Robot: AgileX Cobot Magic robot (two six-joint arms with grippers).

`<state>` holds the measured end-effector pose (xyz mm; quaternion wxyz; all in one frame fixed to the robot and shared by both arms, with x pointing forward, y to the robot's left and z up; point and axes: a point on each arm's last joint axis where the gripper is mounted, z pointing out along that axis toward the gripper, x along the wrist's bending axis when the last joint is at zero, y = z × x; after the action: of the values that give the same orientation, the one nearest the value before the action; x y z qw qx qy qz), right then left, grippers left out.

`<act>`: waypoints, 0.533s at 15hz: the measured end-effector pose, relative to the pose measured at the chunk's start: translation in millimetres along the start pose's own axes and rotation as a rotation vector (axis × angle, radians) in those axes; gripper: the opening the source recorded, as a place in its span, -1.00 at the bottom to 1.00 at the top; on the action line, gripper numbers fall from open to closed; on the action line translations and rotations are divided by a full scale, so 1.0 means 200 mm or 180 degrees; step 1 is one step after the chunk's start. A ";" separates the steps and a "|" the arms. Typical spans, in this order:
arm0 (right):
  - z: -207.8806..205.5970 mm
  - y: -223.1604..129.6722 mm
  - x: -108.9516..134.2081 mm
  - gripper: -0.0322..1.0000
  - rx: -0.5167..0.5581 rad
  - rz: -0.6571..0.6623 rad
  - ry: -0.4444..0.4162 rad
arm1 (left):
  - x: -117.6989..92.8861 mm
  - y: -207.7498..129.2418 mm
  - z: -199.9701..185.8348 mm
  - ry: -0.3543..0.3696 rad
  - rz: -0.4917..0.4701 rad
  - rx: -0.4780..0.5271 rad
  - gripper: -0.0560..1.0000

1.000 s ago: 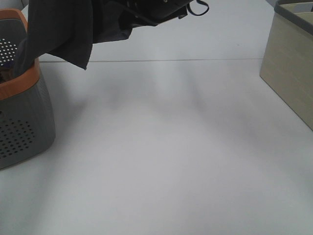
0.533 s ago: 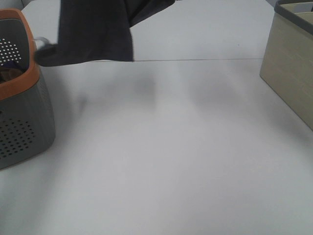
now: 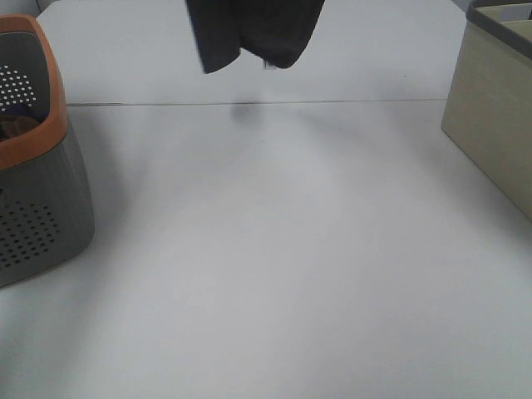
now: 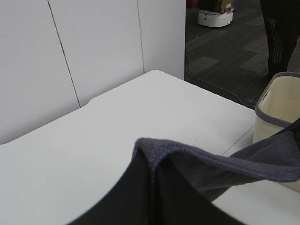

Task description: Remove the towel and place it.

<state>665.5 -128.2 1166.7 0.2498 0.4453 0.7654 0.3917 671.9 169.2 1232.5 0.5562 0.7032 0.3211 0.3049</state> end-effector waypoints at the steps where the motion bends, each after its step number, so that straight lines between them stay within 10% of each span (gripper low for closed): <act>1: 0.00 0.00 0.00 -0.94 -0.0005 -0.0058 -0.0023 | 0.00 0.00 0.00 0.0001 0.0002 0.0001 -0.89; 8: 0.07 0.04 -0.06 -0.94 -0.0379 -0.0469 -0.0433 | 0.09 -0.19 0.20 0.0240 0.0027 0.0112 -0.89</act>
<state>685.1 -131.8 1165.9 0.3553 0.3978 0.7527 0.3859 709.9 167.9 1188.9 0.5300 0.7022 0.3442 0.3279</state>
